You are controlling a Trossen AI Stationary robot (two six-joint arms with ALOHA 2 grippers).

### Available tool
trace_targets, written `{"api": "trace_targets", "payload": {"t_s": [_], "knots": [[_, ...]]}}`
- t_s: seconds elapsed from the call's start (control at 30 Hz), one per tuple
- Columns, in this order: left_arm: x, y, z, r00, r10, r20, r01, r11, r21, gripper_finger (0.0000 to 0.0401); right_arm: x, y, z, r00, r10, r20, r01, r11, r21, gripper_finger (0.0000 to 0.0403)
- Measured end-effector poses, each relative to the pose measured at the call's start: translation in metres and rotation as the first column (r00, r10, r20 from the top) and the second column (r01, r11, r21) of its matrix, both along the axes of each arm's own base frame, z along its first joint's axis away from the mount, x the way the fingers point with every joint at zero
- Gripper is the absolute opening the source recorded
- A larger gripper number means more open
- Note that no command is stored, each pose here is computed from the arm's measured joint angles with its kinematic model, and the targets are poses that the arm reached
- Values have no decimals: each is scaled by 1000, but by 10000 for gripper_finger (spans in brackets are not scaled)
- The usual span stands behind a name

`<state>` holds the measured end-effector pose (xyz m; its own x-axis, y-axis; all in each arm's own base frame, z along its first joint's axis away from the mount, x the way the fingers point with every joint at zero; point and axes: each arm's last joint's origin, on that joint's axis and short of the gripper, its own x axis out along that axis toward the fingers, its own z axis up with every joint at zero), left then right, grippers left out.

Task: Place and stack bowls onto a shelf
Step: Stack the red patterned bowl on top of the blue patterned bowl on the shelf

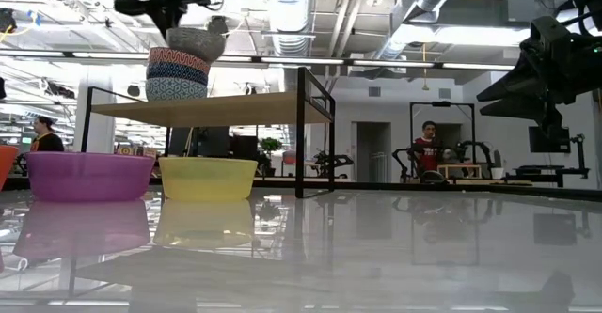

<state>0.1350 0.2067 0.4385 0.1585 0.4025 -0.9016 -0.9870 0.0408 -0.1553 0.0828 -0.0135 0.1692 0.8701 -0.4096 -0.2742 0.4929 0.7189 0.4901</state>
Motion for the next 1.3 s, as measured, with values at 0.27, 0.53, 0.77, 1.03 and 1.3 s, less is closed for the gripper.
{"api": "trace_targets", "payload": {"t_s": [0.27, 0.53, 0.77, 1.03, 1.3], "knots": [[-30, -42, 10, 999, 45, 26, -47, 997, 68, 0, 0, 0, 0, 1000, 2, -3, -2, 1000, -7, 164], [-27, -39, -3, 999, 35, 4, -35, 999, 16, 0, 0, 0, 0, 1000, 3, -4, -3, 1000, -8, 164], [-19, -25, -10, 1000, 15, -13, -15, 1000, -3, 0, 0, 0, 0, 1000, 3, -4, -3, 1000, -8, 164], [-17, -12, -18, 999, 4, -55, -5, 999, -31, 0, 0, 0, 0, 1000, 2, -3, -2, 1000, -7, 164], [-16, -10, -19, 998, -33, -46, 31, 999, -33, 25, 0, 0, 0, 1000, 3, -3, -3, 1000, -7, 164]]}}
